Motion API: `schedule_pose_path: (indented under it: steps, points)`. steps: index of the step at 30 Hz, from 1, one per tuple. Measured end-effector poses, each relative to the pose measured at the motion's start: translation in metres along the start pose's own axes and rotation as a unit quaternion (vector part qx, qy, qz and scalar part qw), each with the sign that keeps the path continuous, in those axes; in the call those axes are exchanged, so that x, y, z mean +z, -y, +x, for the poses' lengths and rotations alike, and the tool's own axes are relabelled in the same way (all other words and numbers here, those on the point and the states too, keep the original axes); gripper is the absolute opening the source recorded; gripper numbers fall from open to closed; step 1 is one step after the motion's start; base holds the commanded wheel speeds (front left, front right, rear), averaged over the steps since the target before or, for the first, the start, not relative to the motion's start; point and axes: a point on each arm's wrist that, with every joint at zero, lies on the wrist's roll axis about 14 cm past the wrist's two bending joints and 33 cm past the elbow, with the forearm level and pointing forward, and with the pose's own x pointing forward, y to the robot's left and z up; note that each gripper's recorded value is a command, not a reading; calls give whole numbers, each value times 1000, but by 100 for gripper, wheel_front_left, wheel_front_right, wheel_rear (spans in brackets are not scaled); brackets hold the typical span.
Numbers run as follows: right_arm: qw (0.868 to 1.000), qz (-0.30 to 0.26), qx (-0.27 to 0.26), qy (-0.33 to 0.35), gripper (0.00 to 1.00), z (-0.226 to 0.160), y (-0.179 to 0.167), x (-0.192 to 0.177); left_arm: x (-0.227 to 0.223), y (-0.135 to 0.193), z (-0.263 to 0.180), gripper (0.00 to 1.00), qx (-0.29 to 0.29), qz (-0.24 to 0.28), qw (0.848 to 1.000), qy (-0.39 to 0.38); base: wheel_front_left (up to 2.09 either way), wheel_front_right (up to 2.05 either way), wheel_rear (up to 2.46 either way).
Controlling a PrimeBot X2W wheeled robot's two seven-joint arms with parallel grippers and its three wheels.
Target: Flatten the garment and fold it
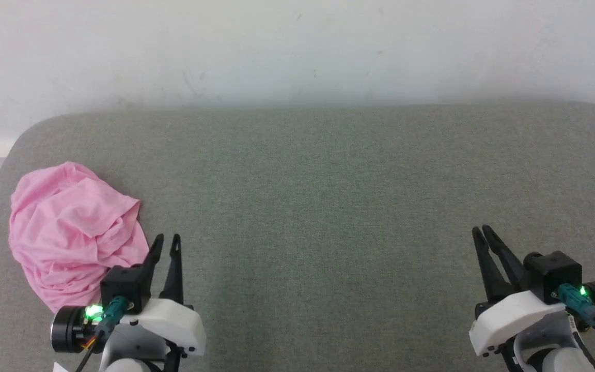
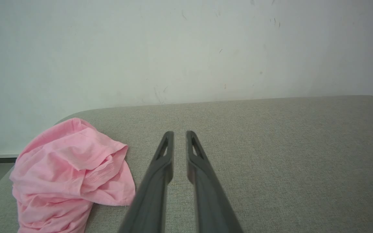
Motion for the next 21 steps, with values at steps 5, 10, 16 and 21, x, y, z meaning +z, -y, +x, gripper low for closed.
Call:
schedule_pose_path:
  steps: [5, 10, 16, 21]
  points:
    - [1000, 1, 0, -1, 100, 0, 0, -1, -1, 1, 0, 100, -1, 0, 1000, -1, 0, 0, 0]
    - [1000, 6, 0, 1, 100, 0, 0, -2, -2, 2, 0, 100, -3, -3, 1000, 0, 0, 0, 0]
    - [1000, 16, -1, 3, 100, -1, 1, -3, -3, 4, -1, 100, -2, -12, 1000, 1, 0, 0, 0]
    - [1000, 22, -2, 3, 100, -1, 1, -4, -4, 5, -1, 100, -2, -17, 1000, 3, 0, 0, 0]
